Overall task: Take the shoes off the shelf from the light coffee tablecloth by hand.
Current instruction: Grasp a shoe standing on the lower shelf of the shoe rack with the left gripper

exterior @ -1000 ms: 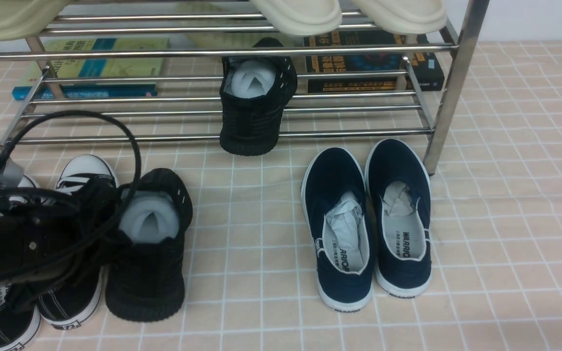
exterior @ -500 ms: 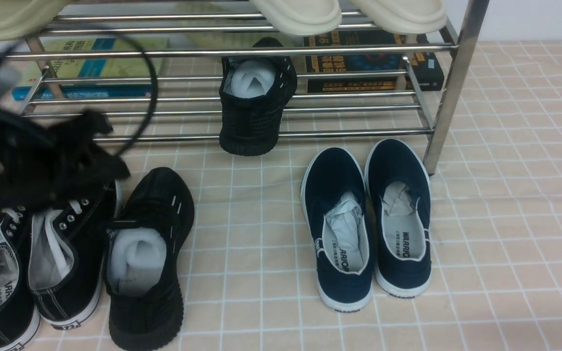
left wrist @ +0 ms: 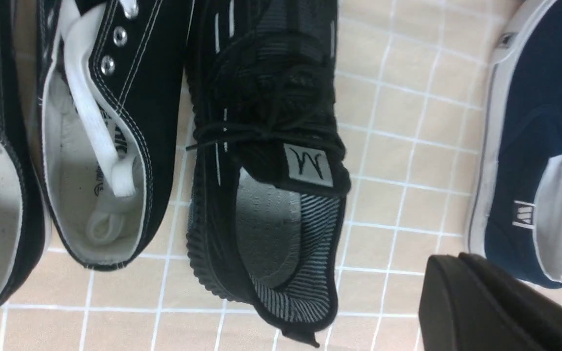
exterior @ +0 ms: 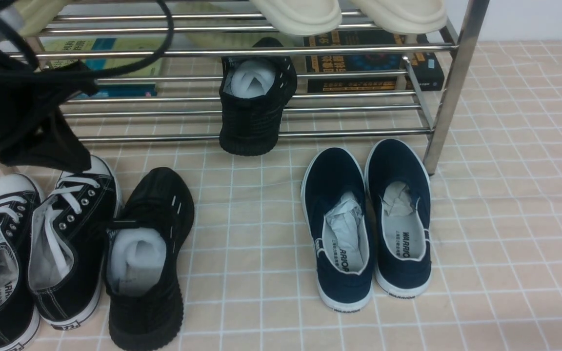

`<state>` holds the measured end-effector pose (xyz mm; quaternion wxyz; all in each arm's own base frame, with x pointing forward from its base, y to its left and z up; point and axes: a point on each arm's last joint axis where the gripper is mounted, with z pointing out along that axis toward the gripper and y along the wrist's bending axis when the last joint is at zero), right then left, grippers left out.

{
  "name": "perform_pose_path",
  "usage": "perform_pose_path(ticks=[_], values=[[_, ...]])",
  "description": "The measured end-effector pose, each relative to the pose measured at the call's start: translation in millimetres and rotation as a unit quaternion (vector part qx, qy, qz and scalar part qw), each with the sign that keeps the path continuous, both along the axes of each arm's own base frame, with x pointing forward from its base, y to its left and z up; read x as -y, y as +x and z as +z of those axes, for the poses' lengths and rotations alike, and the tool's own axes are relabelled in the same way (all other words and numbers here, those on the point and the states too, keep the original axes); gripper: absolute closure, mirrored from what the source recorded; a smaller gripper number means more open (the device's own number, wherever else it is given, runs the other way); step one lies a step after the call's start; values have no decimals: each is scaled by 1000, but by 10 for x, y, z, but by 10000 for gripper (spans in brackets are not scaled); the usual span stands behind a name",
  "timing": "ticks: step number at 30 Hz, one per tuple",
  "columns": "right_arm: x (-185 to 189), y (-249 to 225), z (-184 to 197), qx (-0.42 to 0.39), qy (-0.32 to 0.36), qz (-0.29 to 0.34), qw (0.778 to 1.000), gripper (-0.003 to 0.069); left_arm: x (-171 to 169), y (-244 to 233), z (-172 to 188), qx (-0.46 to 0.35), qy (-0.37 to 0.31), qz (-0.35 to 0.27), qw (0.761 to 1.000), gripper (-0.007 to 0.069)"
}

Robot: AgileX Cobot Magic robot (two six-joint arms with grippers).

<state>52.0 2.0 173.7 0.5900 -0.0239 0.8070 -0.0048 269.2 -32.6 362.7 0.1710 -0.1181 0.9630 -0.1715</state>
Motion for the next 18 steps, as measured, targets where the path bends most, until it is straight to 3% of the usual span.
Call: perform_pose_path(ticks=[13,18], values=[[0,0,0,0,0,0,1000,419,32,292,-216,-34,-14,5,999,582],[0,0,0,0,0,0,1000,419,264,467,-165,-23,-6,-31,999,547]])
